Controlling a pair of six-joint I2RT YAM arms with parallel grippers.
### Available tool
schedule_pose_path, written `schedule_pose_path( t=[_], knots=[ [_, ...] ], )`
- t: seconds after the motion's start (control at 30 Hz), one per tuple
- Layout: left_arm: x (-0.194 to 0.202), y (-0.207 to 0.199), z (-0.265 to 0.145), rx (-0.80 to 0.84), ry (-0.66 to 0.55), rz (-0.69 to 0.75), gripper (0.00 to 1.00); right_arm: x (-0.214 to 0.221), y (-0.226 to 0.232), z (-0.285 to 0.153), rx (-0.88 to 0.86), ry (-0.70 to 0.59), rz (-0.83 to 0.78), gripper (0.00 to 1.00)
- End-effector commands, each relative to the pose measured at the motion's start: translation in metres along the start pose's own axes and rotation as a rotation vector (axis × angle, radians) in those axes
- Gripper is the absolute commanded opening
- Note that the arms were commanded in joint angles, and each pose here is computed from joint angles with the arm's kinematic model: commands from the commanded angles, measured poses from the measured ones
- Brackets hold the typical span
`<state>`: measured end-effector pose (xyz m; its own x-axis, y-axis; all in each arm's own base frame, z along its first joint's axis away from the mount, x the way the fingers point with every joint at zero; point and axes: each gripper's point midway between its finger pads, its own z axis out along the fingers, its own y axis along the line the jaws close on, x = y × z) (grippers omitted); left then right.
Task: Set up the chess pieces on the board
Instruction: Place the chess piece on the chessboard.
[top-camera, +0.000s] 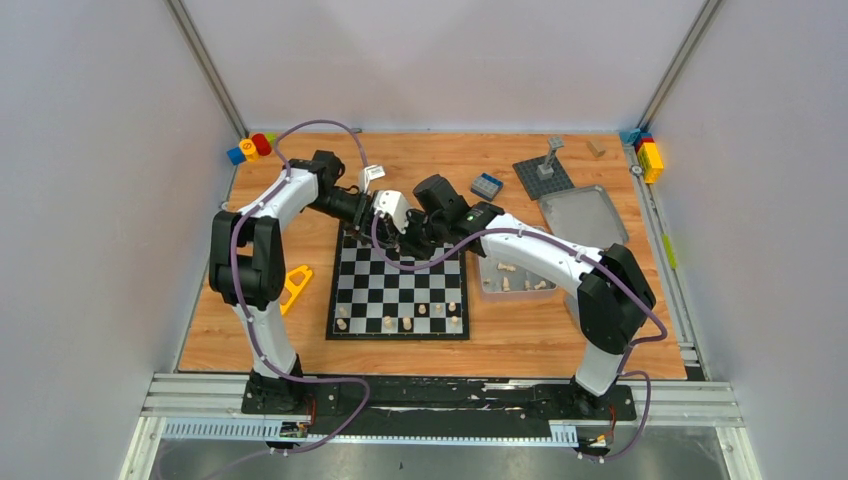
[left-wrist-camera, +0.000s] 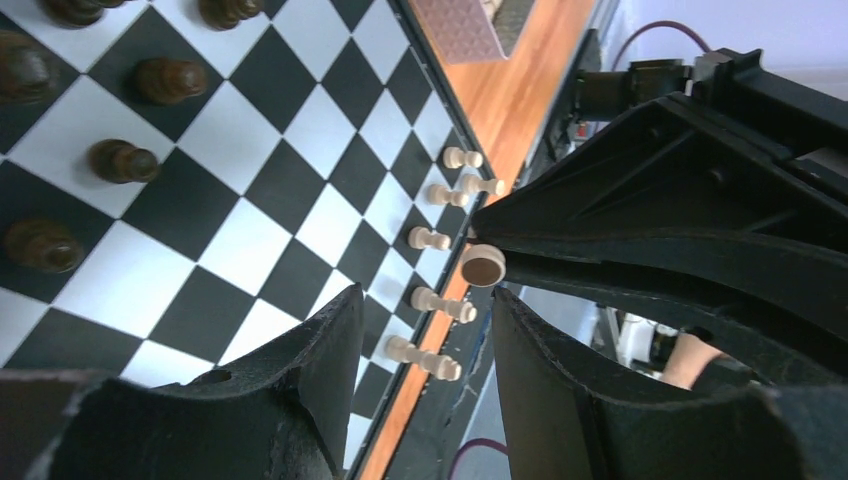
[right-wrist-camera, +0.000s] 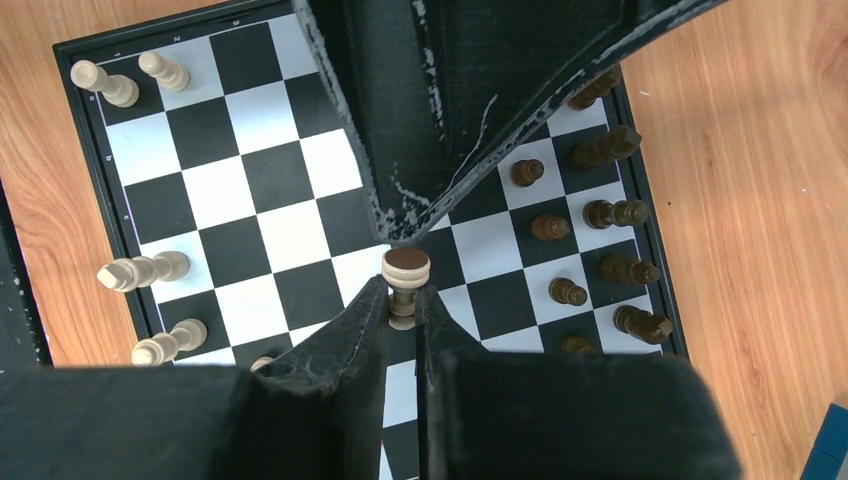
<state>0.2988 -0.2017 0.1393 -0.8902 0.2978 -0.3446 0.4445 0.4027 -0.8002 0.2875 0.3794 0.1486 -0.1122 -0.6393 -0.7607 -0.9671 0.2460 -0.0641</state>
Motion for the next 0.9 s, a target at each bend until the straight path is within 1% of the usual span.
schedule_pose_path(
  t=[0.0,0.27,0.57,0.87],
  knots=[
    [-0.010,-0.029,0.001,0.109,-0.017,-0.018,0.57,-0.023,-0.010,-0.003,0.040,-0.069,0.024,0.12],
    [-0.011,-0.030,0.006,0.121,-0.018,-0.030,0.57,-0.027,-0.010,-0.003,0.036,-0.077,0.033,0.11],
    [-0.011,-0.030,0.009,0.147,-0.018,-0.044,0.50,-0.030,-0.009,-0.009,0.042,-0.095,0.038,0.11],
    [-0.009,-0.027,0.011,0.151,-0.014,-0.058,0.48,-0.034,-0.011,-0.012,0.051,-0.108,0.040,0.11]
  ],
)
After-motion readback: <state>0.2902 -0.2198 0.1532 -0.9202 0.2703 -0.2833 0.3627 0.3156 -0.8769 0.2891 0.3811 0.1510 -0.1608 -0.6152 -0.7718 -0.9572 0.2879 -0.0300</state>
